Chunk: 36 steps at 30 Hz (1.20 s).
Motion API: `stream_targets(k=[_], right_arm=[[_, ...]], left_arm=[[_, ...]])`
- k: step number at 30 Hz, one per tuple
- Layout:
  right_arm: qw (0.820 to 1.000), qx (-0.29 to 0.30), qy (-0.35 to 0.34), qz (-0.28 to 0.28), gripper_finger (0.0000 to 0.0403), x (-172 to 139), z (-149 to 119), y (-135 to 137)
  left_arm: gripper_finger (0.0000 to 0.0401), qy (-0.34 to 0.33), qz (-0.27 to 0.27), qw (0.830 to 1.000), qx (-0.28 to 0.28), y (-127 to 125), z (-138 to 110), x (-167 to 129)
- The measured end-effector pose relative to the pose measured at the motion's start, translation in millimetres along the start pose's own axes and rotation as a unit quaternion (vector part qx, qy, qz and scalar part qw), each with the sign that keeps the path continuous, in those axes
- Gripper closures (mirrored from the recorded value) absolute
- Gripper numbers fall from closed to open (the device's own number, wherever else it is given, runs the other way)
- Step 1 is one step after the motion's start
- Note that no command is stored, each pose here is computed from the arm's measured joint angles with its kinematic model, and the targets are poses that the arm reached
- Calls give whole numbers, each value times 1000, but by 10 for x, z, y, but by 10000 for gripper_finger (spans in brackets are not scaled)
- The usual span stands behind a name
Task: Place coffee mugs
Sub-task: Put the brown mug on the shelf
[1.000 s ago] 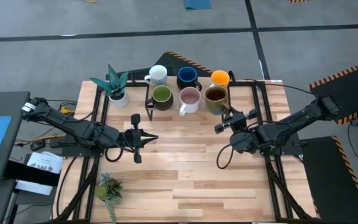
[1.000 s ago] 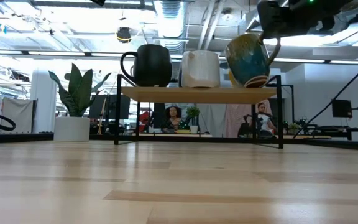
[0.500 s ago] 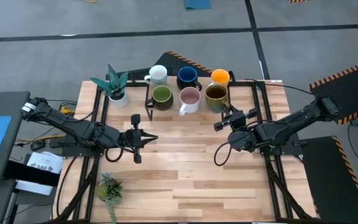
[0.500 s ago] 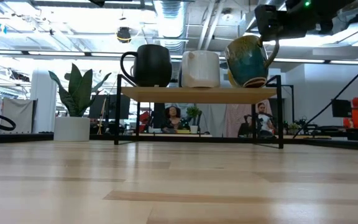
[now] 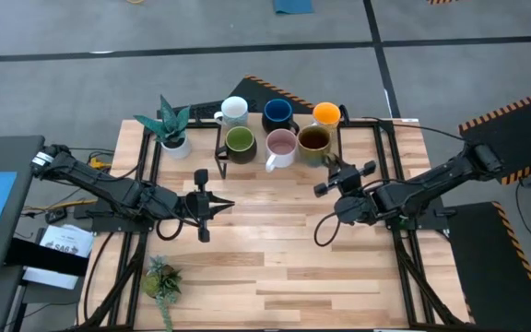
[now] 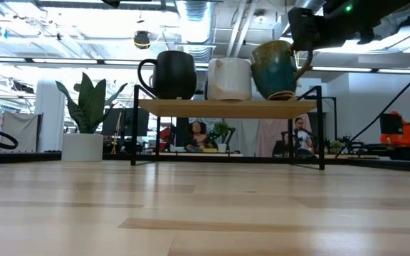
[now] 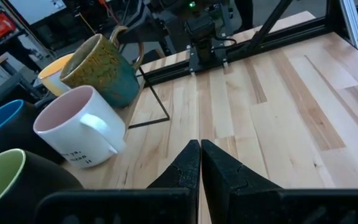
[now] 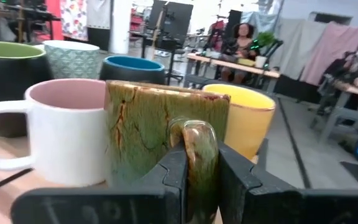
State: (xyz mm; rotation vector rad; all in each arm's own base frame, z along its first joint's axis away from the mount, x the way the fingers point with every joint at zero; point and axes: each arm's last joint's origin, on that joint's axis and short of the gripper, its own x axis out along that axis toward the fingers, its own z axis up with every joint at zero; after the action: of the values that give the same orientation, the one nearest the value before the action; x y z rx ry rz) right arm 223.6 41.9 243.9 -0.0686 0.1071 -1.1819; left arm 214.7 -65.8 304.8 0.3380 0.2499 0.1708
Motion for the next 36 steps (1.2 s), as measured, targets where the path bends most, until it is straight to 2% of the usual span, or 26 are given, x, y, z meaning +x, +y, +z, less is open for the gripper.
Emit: stream_targets(k=[11, 25, 36], right_arm=[[999, 0, 17, 34, 322, -2, -13, 19], [998, -54, 23, 30, 321, -1, -82, -21], [998, -61, 25, 22, 321, 30, -88, -33]], left_arm=[[401, 2, -1, 1000, 0, -1, -4, 0], [401, 3, -1, 1000, 0, -1, -5, 0], [401, 3, -1, 1000, 0, -1, -5, 0]])
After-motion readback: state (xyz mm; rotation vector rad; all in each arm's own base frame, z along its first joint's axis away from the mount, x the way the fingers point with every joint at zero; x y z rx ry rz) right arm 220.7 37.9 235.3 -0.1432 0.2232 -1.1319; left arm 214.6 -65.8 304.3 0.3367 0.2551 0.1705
